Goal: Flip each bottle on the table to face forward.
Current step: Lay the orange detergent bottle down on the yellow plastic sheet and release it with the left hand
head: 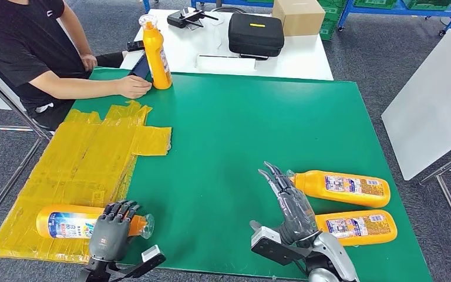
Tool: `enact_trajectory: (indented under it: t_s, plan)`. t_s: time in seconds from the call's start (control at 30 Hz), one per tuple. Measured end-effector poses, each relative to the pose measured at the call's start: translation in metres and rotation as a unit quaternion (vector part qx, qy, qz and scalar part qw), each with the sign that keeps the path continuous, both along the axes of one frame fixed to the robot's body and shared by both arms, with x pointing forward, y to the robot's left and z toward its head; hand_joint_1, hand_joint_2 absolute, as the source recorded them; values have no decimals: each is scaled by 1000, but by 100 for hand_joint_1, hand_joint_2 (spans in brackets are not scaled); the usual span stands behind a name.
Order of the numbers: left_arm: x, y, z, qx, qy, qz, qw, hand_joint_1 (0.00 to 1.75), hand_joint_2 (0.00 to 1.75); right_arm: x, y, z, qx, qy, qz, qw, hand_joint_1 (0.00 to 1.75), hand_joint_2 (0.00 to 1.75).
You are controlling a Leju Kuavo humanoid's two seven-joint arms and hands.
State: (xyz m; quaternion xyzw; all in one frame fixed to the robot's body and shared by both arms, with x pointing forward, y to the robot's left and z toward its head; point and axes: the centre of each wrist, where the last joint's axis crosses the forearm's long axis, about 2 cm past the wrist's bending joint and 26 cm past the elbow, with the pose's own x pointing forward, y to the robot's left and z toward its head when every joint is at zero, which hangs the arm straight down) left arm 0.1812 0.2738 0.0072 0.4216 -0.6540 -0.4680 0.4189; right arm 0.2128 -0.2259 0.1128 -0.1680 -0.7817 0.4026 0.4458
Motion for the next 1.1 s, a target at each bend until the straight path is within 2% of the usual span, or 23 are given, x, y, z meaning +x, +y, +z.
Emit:
enact_trajectory:
  t_s: [0.27,0.5,0.73,0.87,1.0,1.1]
  plan:
    - [-4,8,1,-101,10,7,995,0,0,-27,-43,-12,-50,26,-31,998,0,175]
    - [-9,19,21,-221,13,-25,975,0,0,-47,-81,-9,-69,40,-75,994,0,175]
    - [-14,23,39,-264,-1,-35,964,0,0,-60,-105,-4,-85,45,-105,990,0,175]
    - [-21,25,47,-361,8,-64,930,0,0,-70,-117,-1,-97,60,-121,986,0,175]
    - [-23,30,66,-444,-3,-96,891,0,0,-82,-135,4,-117,82,-135,980,0,175]
    - [-26,36,78,-454,-23,-101,885,0,0,-89,-151,8,-134,96,-145,976,0,175]
